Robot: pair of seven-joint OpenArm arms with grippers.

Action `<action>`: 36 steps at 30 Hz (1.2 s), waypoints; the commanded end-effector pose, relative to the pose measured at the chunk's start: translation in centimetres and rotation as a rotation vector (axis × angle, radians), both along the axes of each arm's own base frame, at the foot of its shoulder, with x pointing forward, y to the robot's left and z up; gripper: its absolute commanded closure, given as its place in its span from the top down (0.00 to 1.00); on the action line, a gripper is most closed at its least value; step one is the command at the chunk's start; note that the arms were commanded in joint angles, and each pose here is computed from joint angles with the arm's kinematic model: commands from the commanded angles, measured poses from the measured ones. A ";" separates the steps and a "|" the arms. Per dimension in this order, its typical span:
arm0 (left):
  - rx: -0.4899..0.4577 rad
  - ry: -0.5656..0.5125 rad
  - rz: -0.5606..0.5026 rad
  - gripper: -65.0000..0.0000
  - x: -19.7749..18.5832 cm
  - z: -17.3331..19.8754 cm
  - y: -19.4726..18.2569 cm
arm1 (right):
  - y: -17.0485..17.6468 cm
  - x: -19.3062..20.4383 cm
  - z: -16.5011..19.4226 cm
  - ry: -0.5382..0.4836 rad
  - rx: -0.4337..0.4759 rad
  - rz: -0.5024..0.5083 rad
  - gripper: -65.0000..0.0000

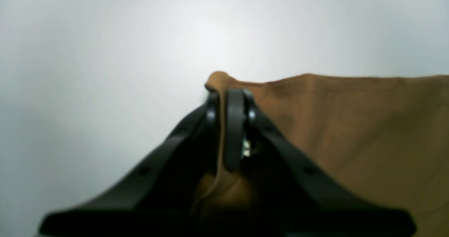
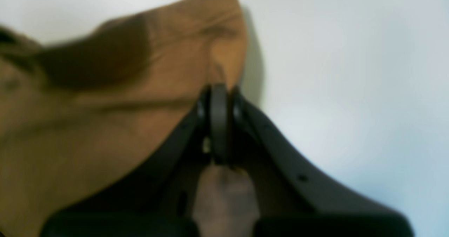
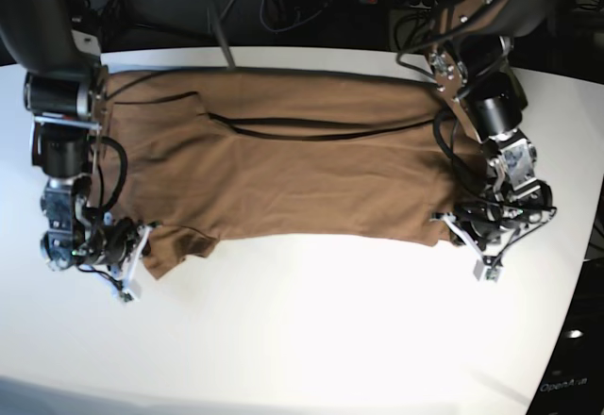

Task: Fold the T-shirt properly
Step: 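Close both grippers on the shirt's opposite long edge, then lift the gripped edge and fold it over onto the first fold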

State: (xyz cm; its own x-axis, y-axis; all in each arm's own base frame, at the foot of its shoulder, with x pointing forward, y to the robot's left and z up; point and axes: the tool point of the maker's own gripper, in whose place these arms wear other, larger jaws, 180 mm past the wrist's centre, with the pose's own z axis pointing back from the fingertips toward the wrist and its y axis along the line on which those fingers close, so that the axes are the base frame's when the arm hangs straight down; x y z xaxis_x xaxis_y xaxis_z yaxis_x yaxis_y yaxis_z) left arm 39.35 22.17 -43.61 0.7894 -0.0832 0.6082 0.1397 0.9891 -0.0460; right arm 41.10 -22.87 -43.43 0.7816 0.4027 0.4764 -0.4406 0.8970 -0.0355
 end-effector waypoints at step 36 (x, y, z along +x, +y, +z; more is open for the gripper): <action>0.222 -0.143 0.062 0.05 -4.5 5.9 2.2 | -1.3 -10.1 9.6 -0.307 -0.327 0.151 0.01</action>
